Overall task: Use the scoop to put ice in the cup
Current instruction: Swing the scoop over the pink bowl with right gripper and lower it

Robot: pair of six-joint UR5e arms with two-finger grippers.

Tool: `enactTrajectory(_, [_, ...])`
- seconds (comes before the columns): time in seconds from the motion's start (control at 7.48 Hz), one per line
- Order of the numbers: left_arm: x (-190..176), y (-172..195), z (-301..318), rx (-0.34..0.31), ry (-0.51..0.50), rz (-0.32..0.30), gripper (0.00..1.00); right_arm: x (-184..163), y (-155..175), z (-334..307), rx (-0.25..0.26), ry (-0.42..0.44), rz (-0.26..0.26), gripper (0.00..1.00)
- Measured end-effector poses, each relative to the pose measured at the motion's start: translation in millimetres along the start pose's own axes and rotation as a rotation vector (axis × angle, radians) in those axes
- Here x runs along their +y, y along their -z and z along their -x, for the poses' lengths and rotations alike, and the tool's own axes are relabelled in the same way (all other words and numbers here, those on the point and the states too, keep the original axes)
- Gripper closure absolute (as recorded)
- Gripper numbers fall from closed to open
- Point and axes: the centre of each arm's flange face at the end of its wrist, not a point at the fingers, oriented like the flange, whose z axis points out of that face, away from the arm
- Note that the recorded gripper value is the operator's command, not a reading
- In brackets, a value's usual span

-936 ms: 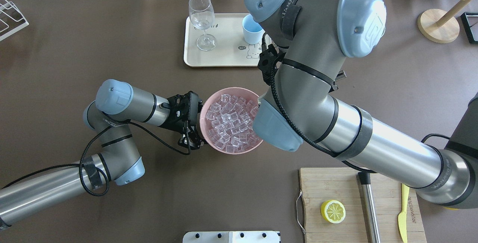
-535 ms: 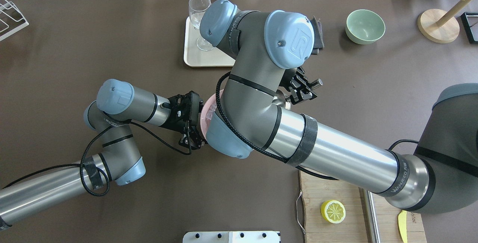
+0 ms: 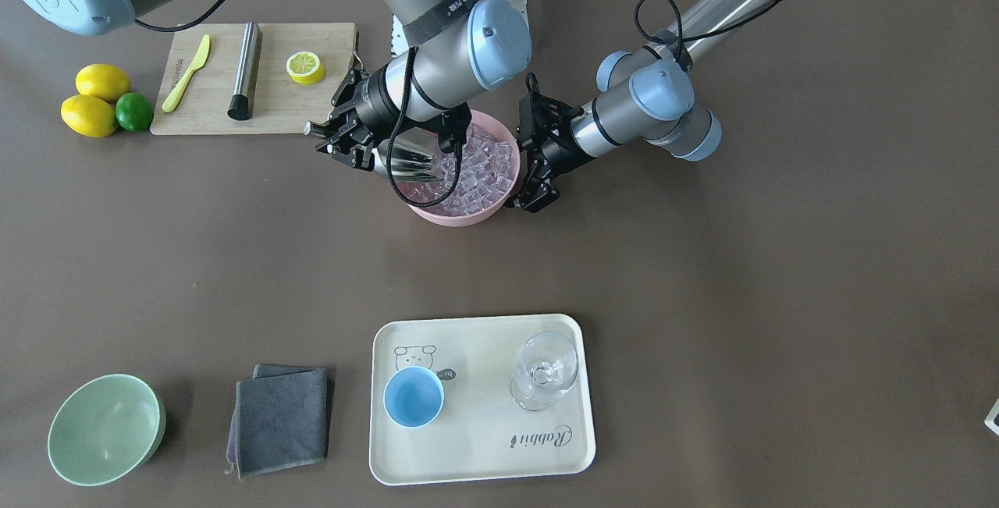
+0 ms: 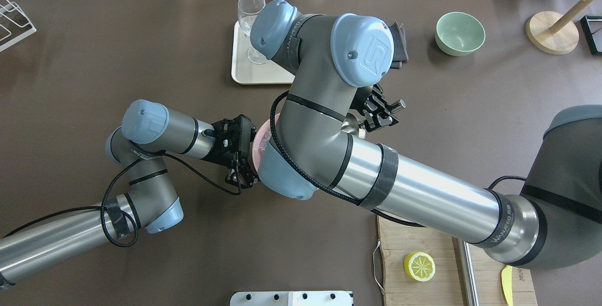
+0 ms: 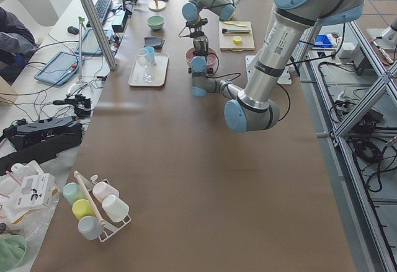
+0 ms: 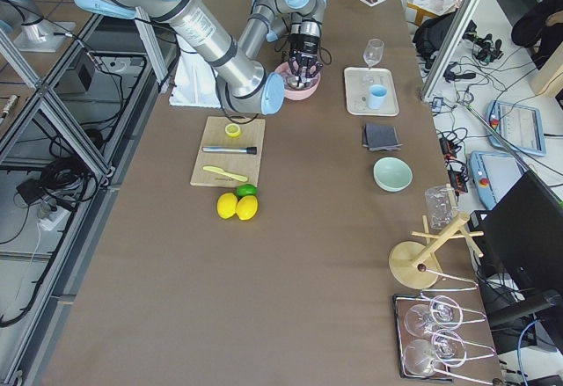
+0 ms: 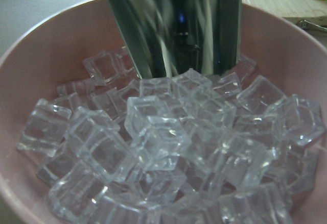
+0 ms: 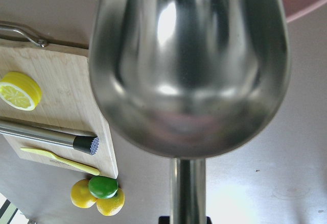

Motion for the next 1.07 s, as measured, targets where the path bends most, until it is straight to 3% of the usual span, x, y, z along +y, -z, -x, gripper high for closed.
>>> enactTrajectory(0.4, [-0.3,0.3,-0.1,-0.001,-0.002,-0.001,0.02,-7.0,-0.6,-0.8,0.012,-0.038,-0.024,1.00])
enactTrajectory(1.07, [-0.3,0.2,0.1,-0.003,-0.002,0.000,0.01,-16.7,9.4,0.6,0.051,-0.138,-0.187,1.00])
